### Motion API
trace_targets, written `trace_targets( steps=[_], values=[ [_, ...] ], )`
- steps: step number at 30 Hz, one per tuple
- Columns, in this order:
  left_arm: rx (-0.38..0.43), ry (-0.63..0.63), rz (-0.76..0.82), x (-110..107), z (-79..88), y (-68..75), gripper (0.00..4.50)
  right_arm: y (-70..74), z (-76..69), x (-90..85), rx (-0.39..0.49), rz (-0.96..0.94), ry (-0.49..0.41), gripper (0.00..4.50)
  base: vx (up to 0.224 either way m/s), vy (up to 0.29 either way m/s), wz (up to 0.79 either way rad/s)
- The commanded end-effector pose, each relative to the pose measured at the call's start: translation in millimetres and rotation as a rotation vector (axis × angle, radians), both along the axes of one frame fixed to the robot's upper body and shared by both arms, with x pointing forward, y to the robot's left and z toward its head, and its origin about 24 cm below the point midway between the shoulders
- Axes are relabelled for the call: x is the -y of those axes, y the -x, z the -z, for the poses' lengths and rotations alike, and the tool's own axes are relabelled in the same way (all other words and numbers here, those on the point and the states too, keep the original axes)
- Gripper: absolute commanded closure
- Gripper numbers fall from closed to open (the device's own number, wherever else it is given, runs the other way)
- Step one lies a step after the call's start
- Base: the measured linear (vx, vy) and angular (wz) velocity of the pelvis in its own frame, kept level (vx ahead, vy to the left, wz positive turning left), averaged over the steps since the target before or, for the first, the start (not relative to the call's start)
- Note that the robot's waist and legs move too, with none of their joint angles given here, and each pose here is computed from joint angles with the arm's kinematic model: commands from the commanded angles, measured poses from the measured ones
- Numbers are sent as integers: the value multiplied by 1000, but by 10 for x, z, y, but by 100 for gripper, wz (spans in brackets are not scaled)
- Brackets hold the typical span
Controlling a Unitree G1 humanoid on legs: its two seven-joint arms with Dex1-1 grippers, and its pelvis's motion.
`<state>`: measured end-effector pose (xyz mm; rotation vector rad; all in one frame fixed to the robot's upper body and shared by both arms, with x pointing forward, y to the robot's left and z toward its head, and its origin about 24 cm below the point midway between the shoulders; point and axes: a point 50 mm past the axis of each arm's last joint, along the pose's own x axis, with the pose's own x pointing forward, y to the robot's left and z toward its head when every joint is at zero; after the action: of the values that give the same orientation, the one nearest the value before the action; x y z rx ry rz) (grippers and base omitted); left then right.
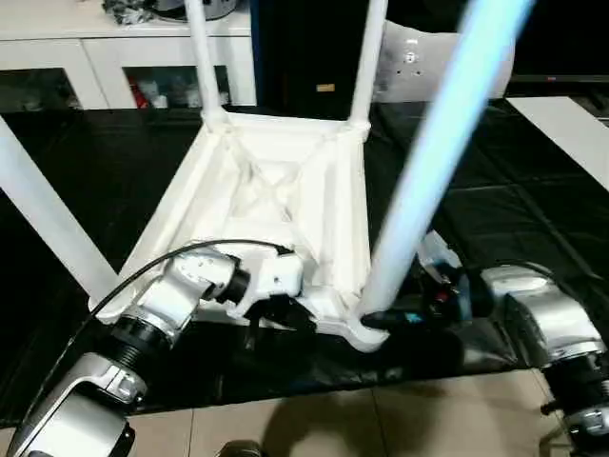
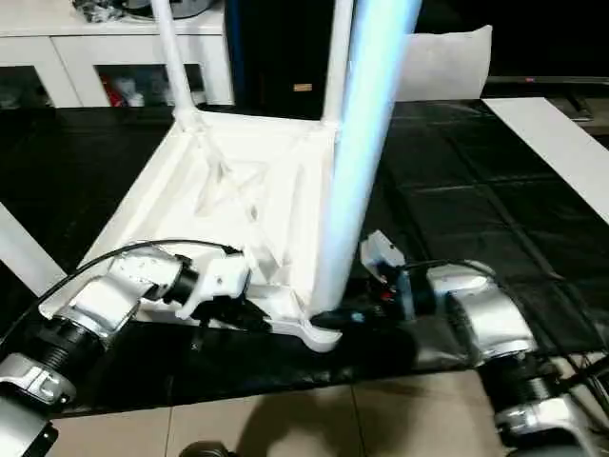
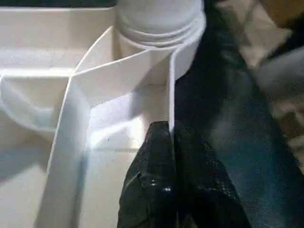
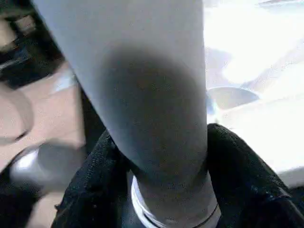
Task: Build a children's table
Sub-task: Rotate leg to tighten
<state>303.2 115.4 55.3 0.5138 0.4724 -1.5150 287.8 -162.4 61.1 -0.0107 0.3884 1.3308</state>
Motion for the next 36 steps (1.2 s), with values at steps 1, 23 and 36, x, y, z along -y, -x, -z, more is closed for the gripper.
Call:
trace_targets(
  steps=[1, 23, 36],
  values=[
    [-11, 39, -30, 200, 2, 4, 450, -148, -8, -65, 7, 160, -1, 240, 0, 0, 0],
    [36, 136, -445, 574, -43, -133, 450, -472, 50, -314, 95, 668, 22, 131, 0, 0, 0],
    [44, 51, -40, 251, -21, 34, 450, -194, -110, 201, 136, 206, 145, 22, 0, 0, 0]
  ],
)
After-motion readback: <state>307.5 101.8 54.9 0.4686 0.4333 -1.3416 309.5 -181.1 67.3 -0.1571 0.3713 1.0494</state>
